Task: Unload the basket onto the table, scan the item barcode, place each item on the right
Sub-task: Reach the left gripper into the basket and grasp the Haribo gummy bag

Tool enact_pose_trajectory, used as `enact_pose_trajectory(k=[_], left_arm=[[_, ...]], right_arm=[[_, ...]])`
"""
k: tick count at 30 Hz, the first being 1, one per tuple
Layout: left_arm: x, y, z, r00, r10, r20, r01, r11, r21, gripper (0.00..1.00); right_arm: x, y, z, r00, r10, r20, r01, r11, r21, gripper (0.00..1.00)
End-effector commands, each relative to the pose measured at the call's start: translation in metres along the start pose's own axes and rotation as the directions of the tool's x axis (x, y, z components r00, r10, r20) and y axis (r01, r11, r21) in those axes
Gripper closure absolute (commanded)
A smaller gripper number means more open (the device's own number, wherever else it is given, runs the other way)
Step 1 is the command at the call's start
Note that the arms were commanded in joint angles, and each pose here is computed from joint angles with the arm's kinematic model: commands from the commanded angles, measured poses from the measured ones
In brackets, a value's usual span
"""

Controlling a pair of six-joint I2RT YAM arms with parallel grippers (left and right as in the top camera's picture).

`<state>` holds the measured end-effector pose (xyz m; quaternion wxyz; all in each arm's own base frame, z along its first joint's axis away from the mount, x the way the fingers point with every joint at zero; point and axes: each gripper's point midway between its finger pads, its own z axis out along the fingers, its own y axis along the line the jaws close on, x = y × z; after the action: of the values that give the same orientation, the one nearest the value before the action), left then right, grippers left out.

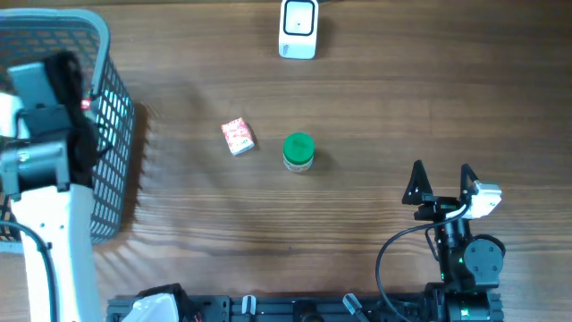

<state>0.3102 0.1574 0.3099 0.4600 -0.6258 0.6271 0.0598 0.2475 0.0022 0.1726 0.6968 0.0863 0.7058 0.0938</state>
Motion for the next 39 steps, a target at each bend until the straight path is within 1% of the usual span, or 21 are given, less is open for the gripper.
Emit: enact_pose_trajectory(k=[1, 3, 6, 8, 10, 11, 14, 17, 19, 21, 25, 27, 29, 31, 32, 36, 39], left_arm=[[-0.020, 0.012, 0.016, 0.999, -0.034, -0.035, 0.034, 0.999, -0.001, 0.00], [-0.038, 0.029, 0.030, 0.996, -0.086, -0.013, 0.085, 0.995, -0.046, 0.00], [-0.035, 0.048, 0.057, 0.992, -0.112, -0.058, 0.104, 0.987, -0.122, 0.00], [-0.017, 0.068, 0.086, 0.986, -0.105, -0.126, 0.074, 0.971, -0.229, 0.00], [0.000, 0.082, 0.105, 0.981, -0.089, -0.175, 0.032, 0.953, -0.302, 0.00], [0.015, 0.093, 0.120, 0.973, -0.077, -0.217, -0.005, 0.935, -0.355, 0.00], [0.045, 0.113, 0.150, 0.954, -0.061, -0.292, -0.078, 0.894, -0.441, 0.00], [0.062, 0.126, 0.166, 0.942, -0.052, -0.332, -0.121, 0.869, -0.480, 0.00], [0.069, 0.127, 0.178, 0.931, -0.001, -0.366, -0.181, 0.868, -0.463, 0.00], [0.073, 0.124, 0.190, 0.916, 0.078, -0.394, -0.254, 0.873, -0.417, 0.01], [0.074, 0.102, 0.206, 0.852, 0.295, -0.432, -0.427, 0.870, -0.247, 0.00], [0.073, 0.096, 0.209, 0.828, 0.355, -0.434, -0.473, 0.858, -0.200, 0.00], [0.072, 0.090, 0.212, 0.791, 0.431, -0.434, -0.533, 0.834, -0.144, 0.01], [0.079, 0.076, 0.215, 0.717, 0.539, -0.441, -0.606, 0.796, -0.012, 0.03], [0.081, 0.071, 0.215, 0.690, 0.576, -0.439, -0.627, 0.778, 0.034, 0.03], [0.083, 0.068, 0.216, 0.633, 0.643, -0.431, -0.679, 0.729, 0.089, 0.02], [0.090, 0.077, 0.217, 0.562, 0.702, -0.438, -0.734, 0.667, 0.126, 0.02]], right_arm=[[-0.001, 0.004, 0.000, 1.000, -0.017, 0.007, 0.017, 1.000, -0.018, 0.00], [-0.001, 0.004, 0.000, 1.000, -0.017, 0.007, 0.017, 1.000, -0.018, 0.00], [-0.001, 0.004, 0.000, 1.000, -0.017, 0.007, 0.017, 1.000, -0.018, 0.00], [-0.001, 0.004, 0.000, 1.000, -0.017, 0.007, 0.017, 1.000, -0.018, 0.00], [-0.001, 0.004, 0.000, 1.000, -0.017, 0.007, 0.017, 1.000, -0.018, 0.00], [-0.001, 0.004, 0.000, 1.000, -0.017, 0.007, 0.017, 1.000, -0.018, 0.00], [-0.001, 0.004, 0.000, 1.000, -0.017, 0.007, 0.017, 1.000, -0.018, 0.00], [-0.001, 0.004, 0.000, 1.000, -0.017, 0.007, 0.017, 1.000, -0.018, 0.00], [-0.001, 0.004, 0.000, 1.000, -0.017, 0.007, 0.017, 1.000, -0.018, 0.00], [-0.001, 0.004, 0.000, 1.000, -0.017, 0.007, 0.017, 1.000, -0.018, 0.00], [-0.001, 0.004, 0.000, 1.000, -0.017, 0.006, 0.017, 1.000, -0.018, 0.00], [0.001, 0.003, 0.000, 1.000, -0.017, -0.002, 0.017, 1.000, -0.016, 0.00], [0.007, 0.001, 0.002, 0.999, -0.016, -0.029, 0.016, 1.000, -0.010, 0.00], [0.011, 0.000, 0.003, 0.999, -0.016, -0.048, 0.016, 1.000, -0.005, 0.00], [0.013, 0.000, 0.003, 0.998, -0.016, -0.056, 0.016, 1.000, -0.003, 0.00], [0.019, -0.002, 0.005, 0.996, -0.015, -0.083, 0.016, 1.000, 0.003, 0.00], [0.022, -0.003, 0.005, 0.995, -0.015, -0.096, 0.016, 1.000, 0.007, 0.00]])
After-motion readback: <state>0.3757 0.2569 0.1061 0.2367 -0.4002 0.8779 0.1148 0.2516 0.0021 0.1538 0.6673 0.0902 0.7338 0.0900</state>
